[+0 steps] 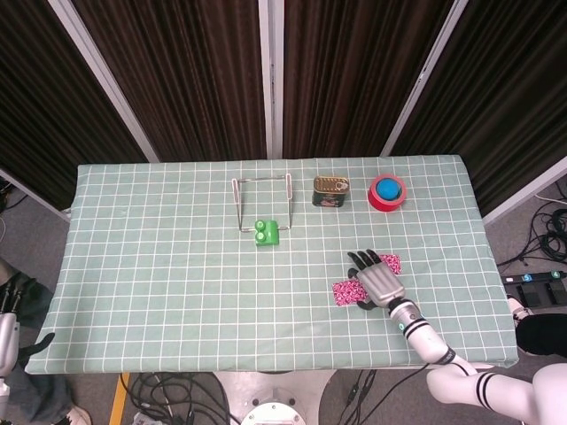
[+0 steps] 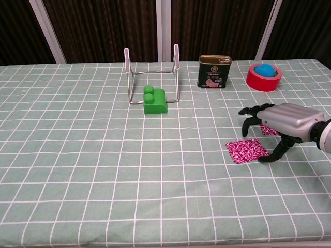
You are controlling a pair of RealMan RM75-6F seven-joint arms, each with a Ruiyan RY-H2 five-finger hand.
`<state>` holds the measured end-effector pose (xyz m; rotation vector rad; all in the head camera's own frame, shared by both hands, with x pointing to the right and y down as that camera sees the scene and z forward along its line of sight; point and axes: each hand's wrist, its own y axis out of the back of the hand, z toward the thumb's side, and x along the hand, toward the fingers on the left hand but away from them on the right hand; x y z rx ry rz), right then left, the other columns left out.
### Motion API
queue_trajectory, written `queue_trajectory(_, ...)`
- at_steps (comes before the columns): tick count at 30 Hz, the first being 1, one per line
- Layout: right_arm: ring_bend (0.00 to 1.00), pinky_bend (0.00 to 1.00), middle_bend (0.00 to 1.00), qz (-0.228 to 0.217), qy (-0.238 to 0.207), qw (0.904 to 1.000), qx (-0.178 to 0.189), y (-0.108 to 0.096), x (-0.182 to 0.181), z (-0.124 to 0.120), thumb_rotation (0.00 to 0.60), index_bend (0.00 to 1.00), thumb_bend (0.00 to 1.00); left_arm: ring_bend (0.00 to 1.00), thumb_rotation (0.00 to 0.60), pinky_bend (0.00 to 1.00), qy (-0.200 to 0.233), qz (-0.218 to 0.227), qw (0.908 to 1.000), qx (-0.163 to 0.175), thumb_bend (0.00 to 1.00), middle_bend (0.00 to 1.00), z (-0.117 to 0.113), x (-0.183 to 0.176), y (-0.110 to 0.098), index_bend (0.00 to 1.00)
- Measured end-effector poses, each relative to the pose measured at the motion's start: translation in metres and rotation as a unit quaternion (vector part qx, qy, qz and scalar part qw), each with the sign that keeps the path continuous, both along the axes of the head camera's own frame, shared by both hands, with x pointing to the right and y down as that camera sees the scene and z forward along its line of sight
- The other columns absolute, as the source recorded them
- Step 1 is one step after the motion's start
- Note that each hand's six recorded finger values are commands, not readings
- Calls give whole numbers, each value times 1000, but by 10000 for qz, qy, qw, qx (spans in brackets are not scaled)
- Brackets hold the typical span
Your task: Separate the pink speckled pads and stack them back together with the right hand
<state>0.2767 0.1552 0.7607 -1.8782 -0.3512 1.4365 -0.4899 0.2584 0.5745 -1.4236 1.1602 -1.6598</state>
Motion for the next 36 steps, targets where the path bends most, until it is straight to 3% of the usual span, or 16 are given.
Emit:
queue_trajectory(8,0,0,15,532,119,9981,286,-24,25,-7,513,291,123,116,600,127,17,35,10000,7,32,150,0,2,-1,176)
queue_trajectory(17,0,0,14,1058,464,9930,243,-39,53,10,517,307,123,116,600,128,6,20,10000,-4,32,150,0,2,0,176)
queue_trajectory(36,0,0,53,1287,693,9892,133,-43,61,32,509,382,125,116,600,127,-7,15,10000,-29,32,150,0,1,0,176)
